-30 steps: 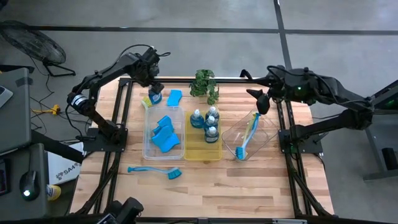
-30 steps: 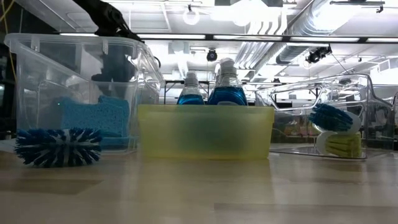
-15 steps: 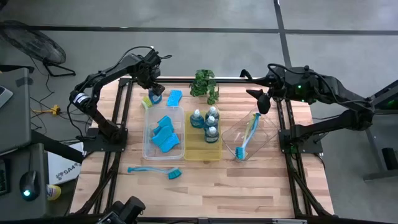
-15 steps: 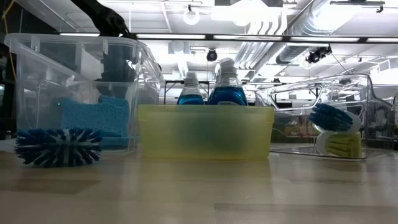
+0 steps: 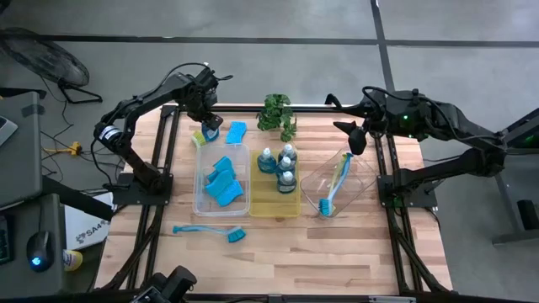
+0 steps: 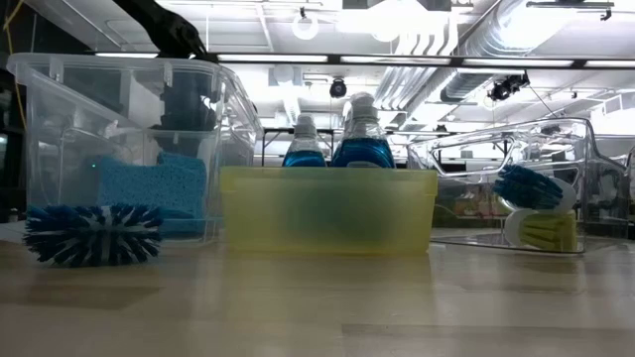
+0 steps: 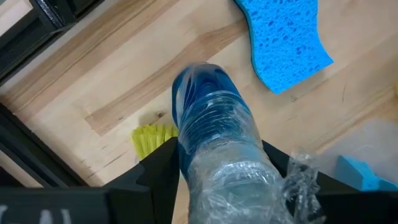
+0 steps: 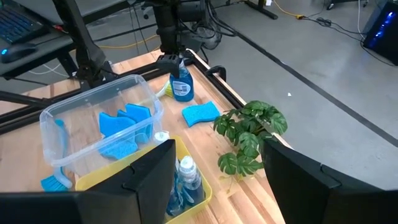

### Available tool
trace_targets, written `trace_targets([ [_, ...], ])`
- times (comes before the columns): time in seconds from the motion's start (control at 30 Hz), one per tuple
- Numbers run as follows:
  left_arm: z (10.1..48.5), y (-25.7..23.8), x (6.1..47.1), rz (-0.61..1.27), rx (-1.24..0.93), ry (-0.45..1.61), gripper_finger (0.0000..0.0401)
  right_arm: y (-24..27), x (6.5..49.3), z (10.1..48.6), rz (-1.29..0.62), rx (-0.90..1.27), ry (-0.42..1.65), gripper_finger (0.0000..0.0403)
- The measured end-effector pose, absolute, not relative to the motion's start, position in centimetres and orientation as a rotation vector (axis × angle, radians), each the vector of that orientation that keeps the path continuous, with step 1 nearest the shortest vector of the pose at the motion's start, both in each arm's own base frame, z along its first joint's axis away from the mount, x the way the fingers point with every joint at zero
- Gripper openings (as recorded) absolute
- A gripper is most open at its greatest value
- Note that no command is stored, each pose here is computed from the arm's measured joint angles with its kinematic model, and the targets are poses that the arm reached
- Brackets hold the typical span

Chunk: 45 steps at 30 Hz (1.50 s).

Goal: Pick & Place Kitchen Sink Supplies
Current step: Put the dishwashing liquid bottle into the yellow bin

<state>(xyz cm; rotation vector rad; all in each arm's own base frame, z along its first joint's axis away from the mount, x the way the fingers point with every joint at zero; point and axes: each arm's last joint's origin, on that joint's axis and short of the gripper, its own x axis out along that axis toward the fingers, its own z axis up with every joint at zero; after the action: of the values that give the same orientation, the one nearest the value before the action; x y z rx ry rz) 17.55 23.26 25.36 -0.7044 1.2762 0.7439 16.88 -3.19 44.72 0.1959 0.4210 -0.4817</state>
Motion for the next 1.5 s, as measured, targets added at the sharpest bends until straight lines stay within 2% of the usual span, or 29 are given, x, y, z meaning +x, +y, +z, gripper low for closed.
trace_targets([
  [0.8,25.6,23.3,17.5,0.751,-0.698,1.276,0.0163,-3.1,16.9,44.7,-0.453,0.196,0.426,0.0232],
  [1.07,28.9,23.8,17.9,0.749,-0.647,1.228,0.0163,-3.1,16.9,44.7,-0.434,0.2,0.429,0.0232],
  [1.5,35.2,23.3,18.3,0.626,-0.596,1.102,0.0163,-3.0,17.0,44.7,-0.411,0.187,0.435,0.0232],
])
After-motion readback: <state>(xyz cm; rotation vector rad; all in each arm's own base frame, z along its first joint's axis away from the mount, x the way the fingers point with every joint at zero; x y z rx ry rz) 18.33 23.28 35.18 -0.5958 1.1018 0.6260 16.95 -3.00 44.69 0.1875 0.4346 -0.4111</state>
